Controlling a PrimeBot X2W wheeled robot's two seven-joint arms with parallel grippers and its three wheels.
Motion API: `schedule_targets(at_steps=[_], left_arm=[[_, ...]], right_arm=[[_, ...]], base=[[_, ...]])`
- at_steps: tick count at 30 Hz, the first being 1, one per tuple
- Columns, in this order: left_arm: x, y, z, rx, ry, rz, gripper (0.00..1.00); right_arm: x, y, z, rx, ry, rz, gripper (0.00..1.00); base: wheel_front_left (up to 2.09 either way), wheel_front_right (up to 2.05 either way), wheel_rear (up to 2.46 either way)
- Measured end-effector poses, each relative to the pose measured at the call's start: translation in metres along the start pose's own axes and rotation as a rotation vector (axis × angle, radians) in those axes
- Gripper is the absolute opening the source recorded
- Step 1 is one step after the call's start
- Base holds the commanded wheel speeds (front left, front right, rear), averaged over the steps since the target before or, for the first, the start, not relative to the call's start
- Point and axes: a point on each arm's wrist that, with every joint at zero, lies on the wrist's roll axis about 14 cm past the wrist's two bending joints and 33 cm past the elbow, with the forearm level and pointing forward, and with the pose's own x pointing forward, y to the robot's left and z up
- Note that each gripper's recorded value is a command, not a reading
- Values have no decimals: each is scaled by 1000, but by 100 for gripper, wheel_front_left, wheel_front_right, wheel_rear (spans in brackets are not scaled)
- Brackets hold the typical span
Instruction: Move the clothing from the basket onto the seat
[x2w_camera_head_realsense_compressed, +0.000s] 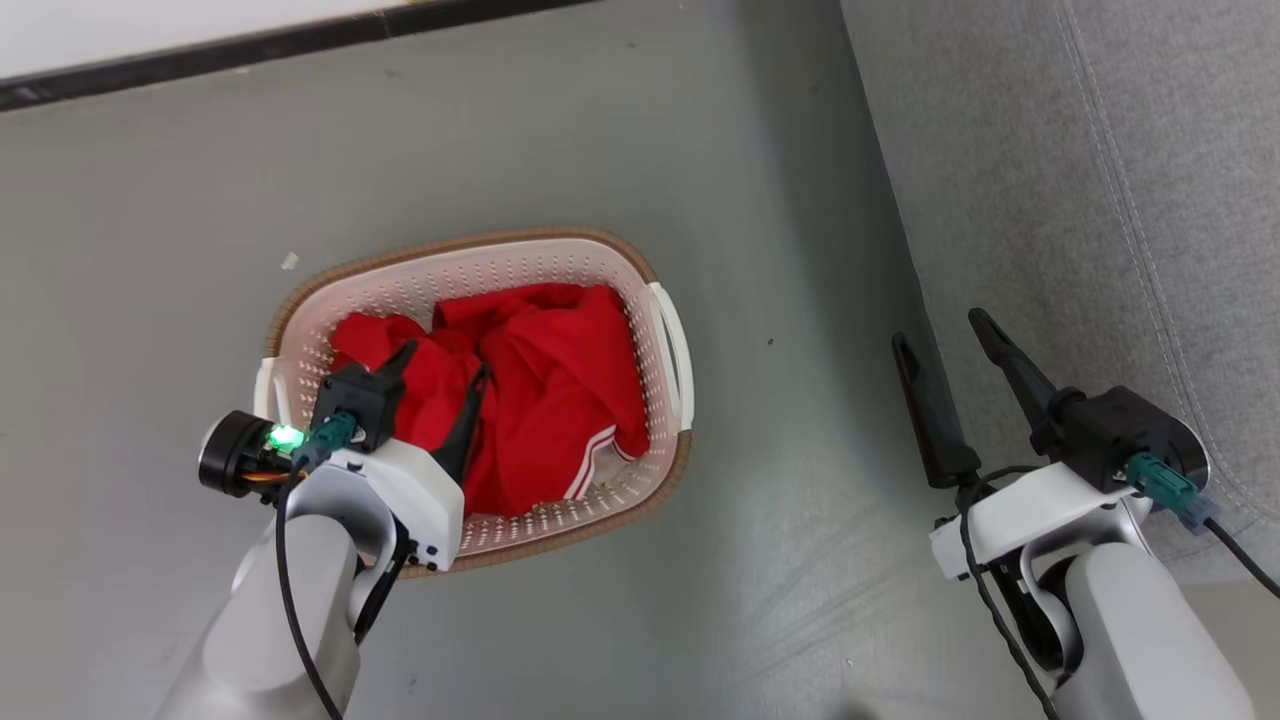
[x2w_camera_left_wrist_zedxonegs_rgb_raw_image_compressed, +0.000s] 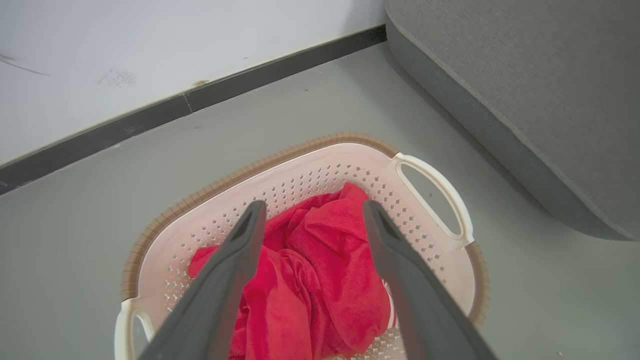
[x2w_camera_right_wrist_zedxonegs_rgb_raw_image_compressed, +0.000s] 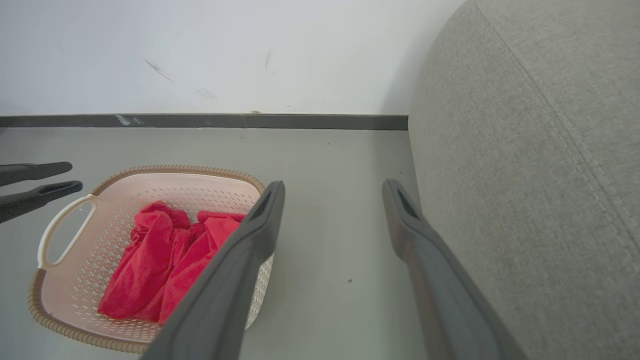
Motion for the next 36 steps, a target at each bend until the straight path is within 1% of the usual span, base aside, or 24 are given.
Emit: schedule_targets(at_steps=[6,11,20,27,36], left_arm=[[14,6,-33,-19,124,24,100],[19,11,-66,-42,244,43,100],[43,11,-81,-51,291,41,100],[55,31,-97,-39,341,90,100],[71,41,-113,-40,389,108,100]], right_arm=[[8,-5,0,31,-8,-13,100],[13,-11,5,27,-27,-24,100],[13,-12,-3,29,-4,-22,100],[16,-11,-5,39,-1,-16,100],[17,-13,-14,45,23,-18,100]], base=[[0,0,0],[0,0,0],[0,0,0],[0,0,0],[0,0,0]])
